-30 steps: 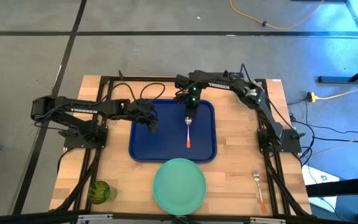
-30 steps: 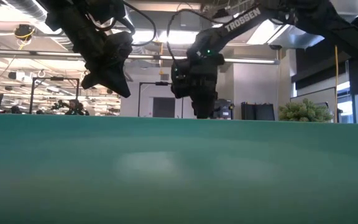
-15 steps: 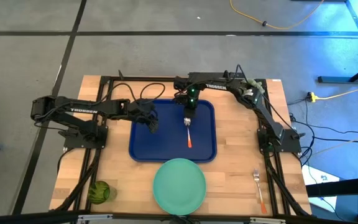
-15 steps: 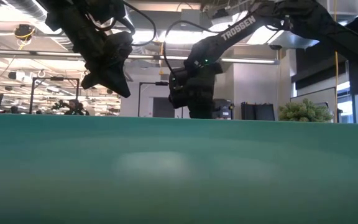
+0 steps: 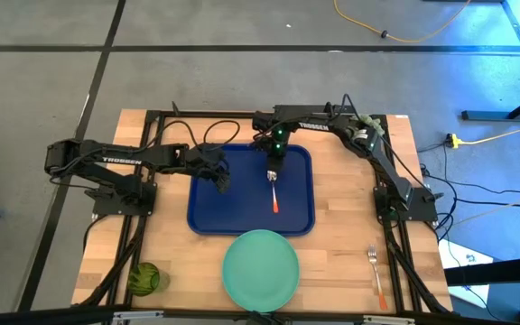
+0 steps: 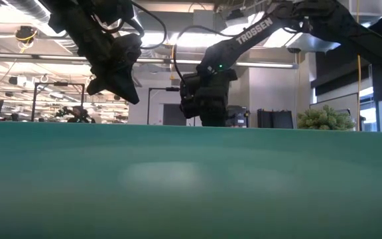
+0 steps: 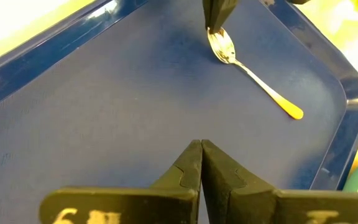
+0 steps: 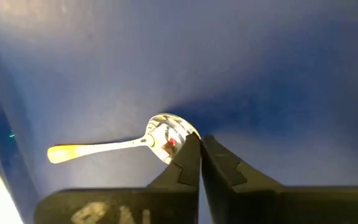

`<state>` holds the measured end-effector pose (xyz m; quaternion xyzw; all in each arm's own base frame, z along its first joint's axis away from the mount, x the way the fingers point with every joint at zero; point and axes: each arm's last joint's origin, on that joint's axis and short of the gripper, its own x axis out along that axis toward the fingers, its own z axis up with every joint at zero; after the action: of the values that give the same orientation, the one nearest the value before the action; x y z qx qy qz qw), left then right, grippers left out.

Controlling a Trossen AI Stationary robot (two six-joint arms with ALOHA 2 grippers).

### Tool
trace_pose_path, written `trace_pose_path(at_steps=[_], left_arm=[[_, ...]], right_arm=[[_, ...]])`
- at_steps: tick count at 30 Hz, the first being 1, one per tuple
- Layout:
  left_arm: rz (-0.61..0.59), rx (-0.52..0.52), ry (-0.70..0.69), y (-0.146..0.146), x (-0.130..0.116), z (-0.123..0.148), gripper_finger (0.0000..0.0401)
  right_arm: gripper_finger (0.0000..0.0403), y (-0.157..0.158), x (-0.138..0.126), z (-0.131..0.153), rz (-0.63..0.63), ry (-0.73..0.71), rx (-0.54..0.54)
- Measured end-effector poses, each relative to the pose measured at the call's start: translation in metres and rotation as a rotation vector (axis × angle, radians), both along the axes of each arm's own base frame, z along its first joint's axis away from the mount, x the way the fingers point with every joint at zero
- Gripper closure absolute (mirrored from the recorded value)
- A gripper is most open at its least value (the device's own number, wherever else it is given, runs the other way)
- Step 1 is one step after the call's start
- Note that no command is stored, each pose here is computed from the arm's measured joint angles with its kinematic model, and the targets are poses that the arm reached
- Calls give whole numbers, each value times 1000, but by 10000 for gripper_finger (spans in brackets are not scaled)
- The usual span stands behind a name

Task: Pick and place plate/cup/fork/spoon on tray
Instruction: Put the orange spoon on the blue serving tray

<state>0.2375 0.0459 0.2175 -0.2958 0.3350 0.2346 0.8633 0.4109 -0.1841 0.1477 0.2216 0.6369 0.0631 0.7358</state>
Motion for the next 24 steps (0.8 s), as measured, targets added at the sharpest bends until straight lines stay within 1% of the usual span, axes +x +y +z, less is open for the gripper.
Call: trace_pose_path(at_steps=[6, 16, 24], left_arm=[[0, 0, 0, 0, 0, 0, 401], [-1, 1, 0, 0, 0, 0, 401], [-1, 1, 1, 0, 0, 0, 401]], right_arm=[[371, 0, 0, 0, -5, 9, -14], [369, 1, -4, 4, -45, 62, 13], [367, 1, -4, 5, -48, 59, 13]])
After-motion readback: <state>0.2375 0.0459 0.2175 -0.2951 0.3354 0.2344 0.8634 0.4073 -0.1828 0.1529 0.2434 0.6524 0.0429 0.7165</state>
